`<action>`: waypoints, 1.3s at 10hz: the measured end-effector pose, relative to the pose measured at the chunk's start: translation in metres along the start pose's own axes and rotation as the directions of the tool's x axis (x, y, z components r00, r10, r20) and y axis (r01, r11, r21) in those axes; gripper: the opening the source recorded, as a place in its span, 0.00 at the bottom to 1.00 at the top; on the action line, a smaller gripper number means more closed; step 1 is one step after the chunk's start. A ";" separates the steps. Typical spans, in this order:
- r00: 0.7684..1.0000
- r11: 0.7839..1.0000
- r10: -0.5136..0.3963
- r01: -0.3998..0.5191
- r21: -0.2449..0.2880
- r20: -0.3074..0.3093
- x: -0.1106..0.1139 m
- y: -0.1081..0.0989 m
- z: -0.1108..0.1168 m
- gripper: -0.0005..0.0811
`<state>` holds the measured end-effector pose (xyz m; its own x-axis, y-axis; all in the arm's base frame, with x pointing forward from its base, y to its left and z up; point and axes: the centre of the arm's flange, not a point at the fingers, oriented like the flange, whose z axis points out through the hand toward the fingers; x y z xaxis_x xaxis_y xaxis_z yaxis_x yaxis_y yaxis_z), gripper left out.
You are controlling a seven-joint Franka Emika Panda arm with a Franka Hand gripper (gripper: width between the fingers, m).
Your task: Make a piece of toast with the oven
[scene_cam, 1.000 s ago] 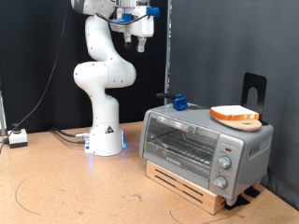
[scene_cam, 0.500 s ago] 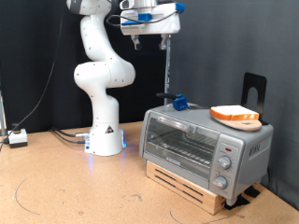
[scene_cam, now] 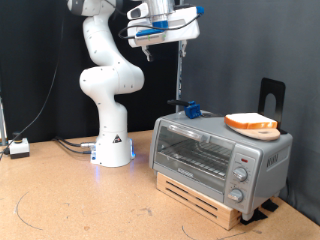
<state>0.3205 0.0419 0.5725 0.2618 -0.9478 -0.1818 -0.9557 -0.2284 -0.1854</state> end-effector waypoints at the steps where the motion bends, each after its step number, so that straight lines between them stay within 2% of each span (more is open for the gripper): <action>1: 0.992 0.993 -0.119 0.119 0.019 0.029 0.006 0.001 0.007 1.00; 3: 0.942 0.941 -0.334 0.330 0.073 0.045 0.021 -0.007 0.027 1.00; 4: 0.956 0.956 -0.290 0.286 0.067 0.047 0.021 -0.006 0.027 1.00; 5: 0.938 0.941 -0.336 0.329 0.078 0.084 0.019 -0.005 0.028 1.00; 6: 0.895 0.906 -0.421 0.409 0.106 0.145 0.021 -0.002 0.029 1.00; 7: 0.846 0.863 -0.504 0.487 0.132 0.176 0.026 0.000 0.035 1.00; 8: 0.816 0.836 -0.548 0.530 0.143 0.185 0.032 -0.001 0.044 1.00; 9: 0.796 0.820 -0.572 0.557 0.132 0.196 0.036 -0.002 0.056 1.00; 11: 0.783 0.808 -0.588 0.581 0.097 0.203 0.042 -0.009 0.079 1.00; 12: 0.790 0.812 -0.582 0.576 0.094 0.191 0.045 -0.013 0.089 1.00; 13: 0.815 0.831 -0.557 0.549 0.093 0.159 0.047 -0.016 0.098 1.00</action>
<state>0.3614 0.0226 0.4727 0.7669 -0.6103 -0.1985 -0.6376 -0.6897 -0.3432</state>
